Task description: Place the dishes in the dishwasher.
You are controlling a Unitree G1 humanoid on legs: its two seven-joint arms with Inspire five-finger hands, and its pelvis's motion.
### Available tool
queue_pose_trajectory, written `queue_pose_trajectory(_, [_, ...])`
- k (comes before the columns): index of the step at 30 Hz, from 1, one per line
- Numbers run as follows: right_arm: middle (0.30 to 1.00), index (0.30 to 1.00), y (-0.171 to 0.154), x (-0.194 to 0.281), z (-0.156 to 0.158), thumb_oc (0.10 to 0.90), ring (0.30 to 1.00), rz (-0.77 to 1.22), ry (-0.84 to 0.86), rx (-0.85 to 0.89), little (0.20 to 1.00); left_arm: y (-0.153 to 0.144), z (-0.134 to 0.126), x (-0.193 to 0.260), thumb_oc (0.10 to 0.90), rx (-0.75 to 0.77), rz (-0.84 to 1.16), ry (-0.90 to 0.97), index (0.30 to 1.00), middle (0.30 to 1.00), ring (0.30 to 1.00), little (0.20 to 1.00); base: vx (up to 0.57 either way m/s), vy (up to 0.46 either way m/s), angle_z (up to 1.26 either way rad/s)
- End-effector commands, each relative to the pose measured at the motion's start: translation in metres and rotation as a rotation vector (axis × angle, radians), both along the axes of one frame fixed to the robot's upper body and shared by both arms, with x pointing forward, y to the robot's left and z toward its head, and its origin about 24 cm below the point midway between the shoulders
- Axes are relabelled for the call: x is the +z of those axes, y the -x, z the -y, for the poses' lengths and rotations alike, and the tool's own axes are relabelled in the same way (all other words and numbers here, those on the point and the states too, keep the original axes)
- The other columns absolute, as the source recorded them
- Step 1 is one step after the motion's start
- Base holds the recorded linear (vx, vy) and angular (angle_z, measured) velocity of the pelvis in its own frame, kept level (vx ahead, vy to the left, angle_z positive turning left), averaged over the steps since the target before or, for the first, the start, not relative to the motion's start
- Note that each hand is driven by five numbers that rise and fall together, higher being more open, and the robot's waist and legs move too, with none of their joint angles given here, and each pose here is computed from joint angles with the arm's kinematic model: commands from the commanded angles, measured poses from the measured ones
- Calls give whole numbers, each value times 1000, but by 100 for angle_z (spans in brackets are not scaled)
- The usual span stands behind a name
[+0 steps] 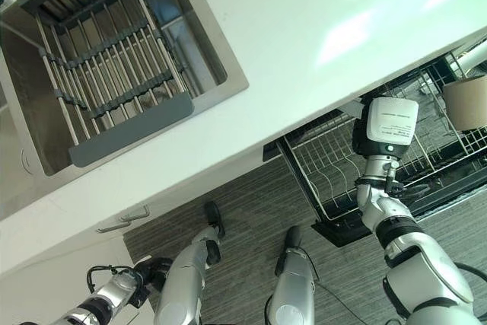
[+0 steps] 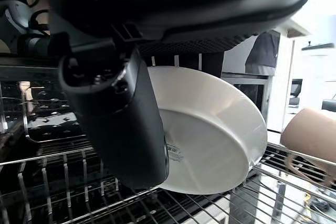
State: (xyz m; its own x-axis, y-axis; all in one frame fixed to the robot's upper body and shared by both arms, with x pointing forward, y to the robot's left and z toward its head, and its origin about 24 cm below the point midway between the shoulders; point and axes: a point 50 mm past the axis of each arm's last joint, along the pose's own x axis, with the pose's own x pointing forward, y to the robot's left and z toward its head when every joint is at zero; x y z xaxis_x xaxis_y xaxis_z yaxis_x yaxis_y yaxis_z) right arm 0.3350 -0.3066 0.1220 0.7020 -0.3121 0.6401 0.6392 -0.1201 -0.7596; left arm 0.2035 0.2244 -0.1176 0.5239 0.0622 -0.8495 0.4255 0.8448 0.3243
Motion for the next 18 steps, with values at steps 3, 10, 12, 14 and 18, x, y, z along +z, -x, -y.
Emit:
queue_pose_trajectory(3, [300, 300, 5, 64, 26, 400, 300, 344, 10, -186, 300, -8, 15, 3, 800, -19, 41, 49, 900, 900, 900, 900, 19, 21, 0])
queue_pose_trajectory(10, [300, 300, 4, 60, 24, 400, 300, 366, -57, -223, 300, -11, 27, 3, 800, -36, 56, 76, 900, 900, 900, 900, 5, 10, 1])
queue_pose_trajectory(12, [300, 300, 2, 63, 23, 400, 300, 363, -66, -210, 300, -11, 30, 3, 800, -30, 59, 90, 900, 900, 900, 900, -3, 51, 0])
queue_pose_trajectory(14, [300, 300, -4, 71, 17, 400, 300, 346, -43, -172, 300, -11, 33, 4, 800, -32, 65, 105, 900, 900, 900, 900, -7, 51, 1])
queue_pose_trajectory(18, [300, 300, -10, 79, 10, 400, 300, 316, -11, -129, 300, -13, 36, 5, 800, -41, 78, 118, 900, 900, 900, 900, -15, 43, -4])
